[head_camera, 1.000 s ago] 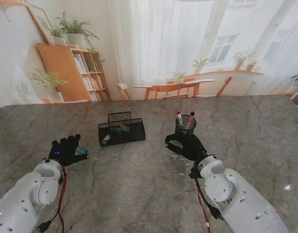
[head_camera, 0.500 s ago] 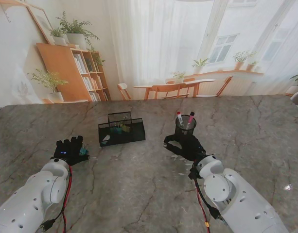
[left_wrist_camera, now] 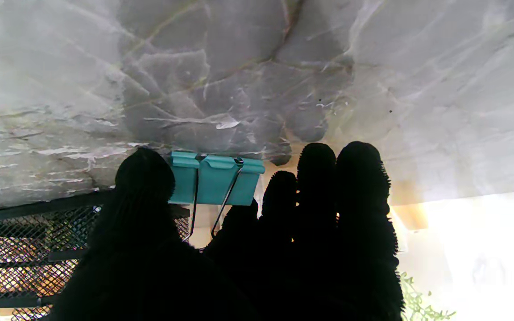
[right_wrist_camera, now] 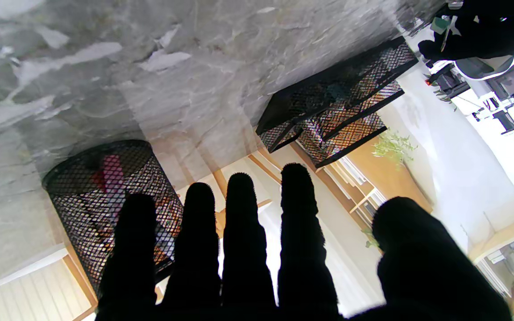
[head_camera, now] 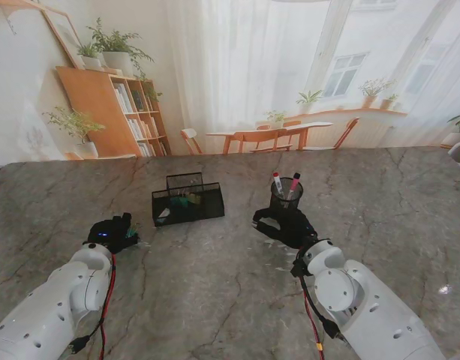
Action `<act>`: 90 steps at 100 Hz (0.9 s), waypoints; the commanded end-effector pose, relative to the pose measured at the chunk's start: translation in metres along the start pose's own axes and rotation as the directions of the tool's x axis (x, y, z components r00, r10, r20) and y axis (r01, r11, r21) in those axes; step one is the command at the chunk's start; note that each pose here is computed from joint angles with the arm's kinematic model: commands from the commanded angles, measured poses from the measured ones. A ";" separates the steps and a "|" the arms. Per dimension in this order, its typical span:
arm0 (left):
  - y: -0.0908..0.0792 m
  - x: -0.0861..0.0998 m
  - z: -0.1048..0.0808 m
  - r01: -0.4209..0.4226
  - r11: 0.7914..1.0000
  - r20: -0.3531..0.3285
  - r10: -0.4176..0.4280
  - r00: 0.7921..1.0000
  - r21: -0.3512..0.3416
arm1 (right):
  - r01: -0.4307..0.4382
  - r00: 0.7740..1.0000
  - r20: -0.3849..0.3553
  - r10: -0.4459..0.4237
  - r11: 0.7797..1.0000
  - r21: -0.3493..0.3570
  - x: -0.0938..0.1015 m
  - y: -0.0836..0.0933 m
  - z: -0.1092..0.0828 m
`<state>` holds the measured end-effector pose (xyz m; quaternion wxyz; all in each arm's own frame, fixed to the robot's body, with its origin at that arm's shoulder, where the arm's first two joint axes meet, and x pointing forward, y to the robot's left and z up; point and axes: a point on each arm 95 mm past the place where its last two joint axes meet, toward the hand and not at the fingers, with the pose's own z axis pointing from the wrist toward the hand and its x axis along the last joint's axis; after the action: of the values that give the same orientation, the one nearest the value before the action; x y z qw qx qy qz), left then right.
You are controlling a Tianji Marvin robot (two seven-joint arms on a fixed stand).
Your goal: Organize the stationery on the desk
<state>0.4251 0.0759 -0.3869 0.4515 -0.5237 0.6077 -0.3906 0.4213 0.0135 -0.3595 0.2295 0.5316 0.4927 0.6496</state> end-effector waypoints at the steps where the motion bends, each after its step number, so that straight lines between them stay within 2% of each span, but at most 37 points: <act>1: 0.010 0.004 -0.001 0.006 1.000 -0.002 -0.006 1.000 -0.023 | -0.001 1.000 -0.001 0.001 1.000 0.015 0.000 -0.001 0.000; 33: 0.011 0.004 0.001 -0.002 1.000 -0.024 0.003 1.000 0.007 | 0.002 1.000 0.003 -0.002 1.000 0.008 0.000 -0.001 -0.001; 57: 0.011 -0.001 0.000 0.022 0.999 -0.033 -0.020 0.999 0.049 | 0.003 1.000 0.005 -0.003 1.000 0.009 0.000 0.000 -0.002; 76: 0.008 -0.006 -0.003 0.050 0.993 -0.049 -0.045 0.998 0.107 | 0.004 1.000 0.006 -0.004 1.000 0.010 0.000 0.000 -0.002; 90: -0.001 -0.008 -0.009 0.084 0.984 -0.061 -0.075 0.995 0.156 | 0.003 1.000 0.006 -0.004 1.000 0.010 0.000 0.000 -0.002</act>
<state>0.4210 0.0885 -0.3849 0.4619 -0.5008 0.5708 -0.4584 0.4205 0.0132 -0.3582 0.2324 0.5318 0.4914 0.6494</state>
